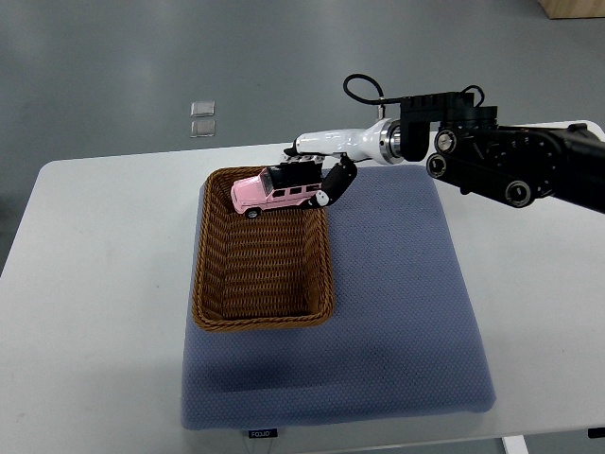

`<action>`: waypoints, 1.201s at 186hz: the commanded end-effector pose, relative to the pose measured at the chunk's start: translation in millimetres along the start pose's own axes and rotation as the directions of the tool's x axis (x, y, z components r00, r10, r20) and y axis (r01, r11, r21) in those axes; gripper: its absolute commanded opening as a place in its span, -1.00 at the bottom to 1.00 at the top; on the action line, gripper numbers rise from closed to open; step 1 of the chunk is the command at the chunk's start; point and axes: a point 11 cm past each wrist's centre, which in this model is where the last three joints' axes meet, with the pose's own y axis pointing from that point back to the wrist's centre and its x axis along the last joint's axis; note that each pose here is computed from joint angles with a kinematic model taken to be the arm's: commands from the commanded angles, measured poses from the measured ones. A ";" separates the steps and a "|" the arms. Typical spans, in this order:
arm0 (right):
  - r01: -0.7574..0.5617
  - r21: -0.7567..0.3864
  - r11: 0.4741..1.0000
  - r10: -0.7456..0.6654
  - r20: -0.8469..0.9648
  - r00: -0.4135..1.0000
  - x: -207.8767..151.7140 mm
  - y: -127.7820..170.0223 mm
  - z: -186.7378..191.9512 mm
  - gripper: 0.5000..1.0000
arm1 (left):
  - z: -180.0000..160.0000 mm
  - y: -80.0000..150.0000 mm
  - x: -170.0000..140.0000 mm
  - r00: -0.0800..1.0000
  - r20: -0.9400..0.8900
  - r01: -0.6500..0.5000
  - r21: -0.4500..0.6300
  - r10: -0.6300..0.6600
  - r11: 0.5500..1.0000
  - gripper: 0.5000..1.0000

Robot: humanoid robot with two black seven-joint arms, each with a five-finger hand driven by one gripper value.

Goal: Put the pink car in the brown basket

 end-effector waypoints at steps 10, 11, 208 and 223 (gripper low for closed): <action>0.025 0.011 1.000 -0.024 -0.018 1.000 -23.9 -34.9 -18.7 -1.00 | 0.1 0.0 -0.5 1.000 0.000 0.002 0.000 -0.002 1.000 1.00; 0.027 0.008 1.000 -0.026 -0.018 0.999 -26.2 -36.4 -18.3 -1.00 | 0.3 0.0 -0.5 1.000 -0.001 0.001 -0.001 -0.001 1.000 1.00; -0.416 -0.020 0.909 0.343 0.602 0.721 38.8 15.3 45.4 0.64 | -0.1 0.0 0.0 1.000 0.002 0.000 0.000 0.000 1.000 1.00; -0.550 -0.059 0.833 0.376 0.790 0.484 35.1 40.0 78.0 0.64 | 0.1 0.0 0.0 1.000 0.000 0.000 0.000 0.000 1.000 1.00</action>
